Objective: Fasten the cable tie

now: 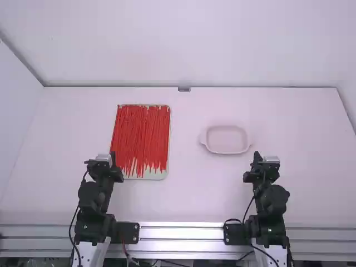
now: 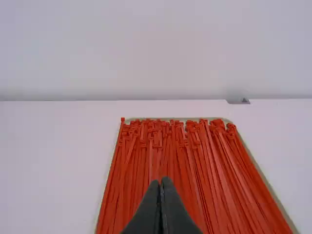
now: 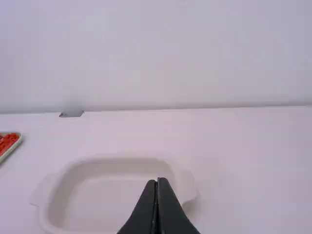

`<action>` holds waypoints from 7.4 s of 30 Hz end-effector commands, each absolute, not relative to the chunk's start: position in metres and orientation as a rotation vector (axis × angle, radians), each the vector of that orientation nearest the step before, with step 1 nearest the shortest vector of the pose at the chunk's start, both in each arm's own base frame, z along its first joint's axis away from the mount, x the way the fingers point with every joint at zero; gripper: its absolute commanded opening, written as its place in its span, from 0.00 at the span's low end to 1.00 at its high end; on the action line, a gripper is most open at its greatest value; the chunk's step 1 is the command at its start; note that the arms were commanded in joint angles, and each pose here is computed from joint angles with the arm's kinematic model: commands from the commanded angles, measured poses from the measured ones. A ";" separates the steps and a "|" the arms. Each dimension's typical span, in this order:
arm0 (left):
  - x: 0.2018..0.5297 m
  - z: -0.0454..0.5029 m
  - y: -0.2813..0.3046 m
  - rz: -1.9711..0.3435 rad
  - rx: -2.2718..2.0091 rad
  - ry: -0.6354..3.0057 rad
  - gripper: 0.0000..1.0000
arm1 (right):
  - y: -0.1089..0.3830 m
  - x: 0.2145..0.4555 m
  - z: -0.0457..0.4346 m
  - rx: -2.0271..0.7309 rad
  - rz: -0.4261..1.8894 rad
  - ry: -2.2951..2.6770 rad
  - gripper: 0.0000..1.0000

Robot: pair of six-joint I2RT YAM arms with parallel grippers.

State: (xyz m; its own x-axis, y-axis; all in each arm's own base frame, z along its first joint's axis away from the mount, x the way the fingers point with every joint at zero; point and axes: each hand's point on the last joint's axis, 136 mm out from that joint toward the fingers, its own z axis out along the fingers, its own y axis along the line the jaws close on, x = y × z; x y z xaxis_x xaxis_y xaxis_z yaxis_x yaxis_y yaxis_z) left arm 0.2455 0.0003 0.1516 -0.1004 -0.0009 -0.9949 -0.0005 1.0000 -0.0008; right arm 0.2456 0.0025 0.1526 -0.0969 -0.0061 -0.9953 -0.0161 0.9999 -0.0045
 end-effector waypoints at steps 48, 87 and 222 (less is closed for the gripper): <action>0.273 0.173 -0.043 -0.284 0.057 2.294 0.66 | 0.071 0.273 0.166 -0.127 0.197 2.195 0.65; 0.393 0.175 -0.049 -0.290 0.059 2.635 1.00 | 0.180 0.305 0.221 -0.565 0.499 2.393 0.99; 0.483 -0.014 -0.055 -0.268 -0.151 2.817 0.18 | 0.180 0.313 0.182 -0.553 0.453 2.553 0.99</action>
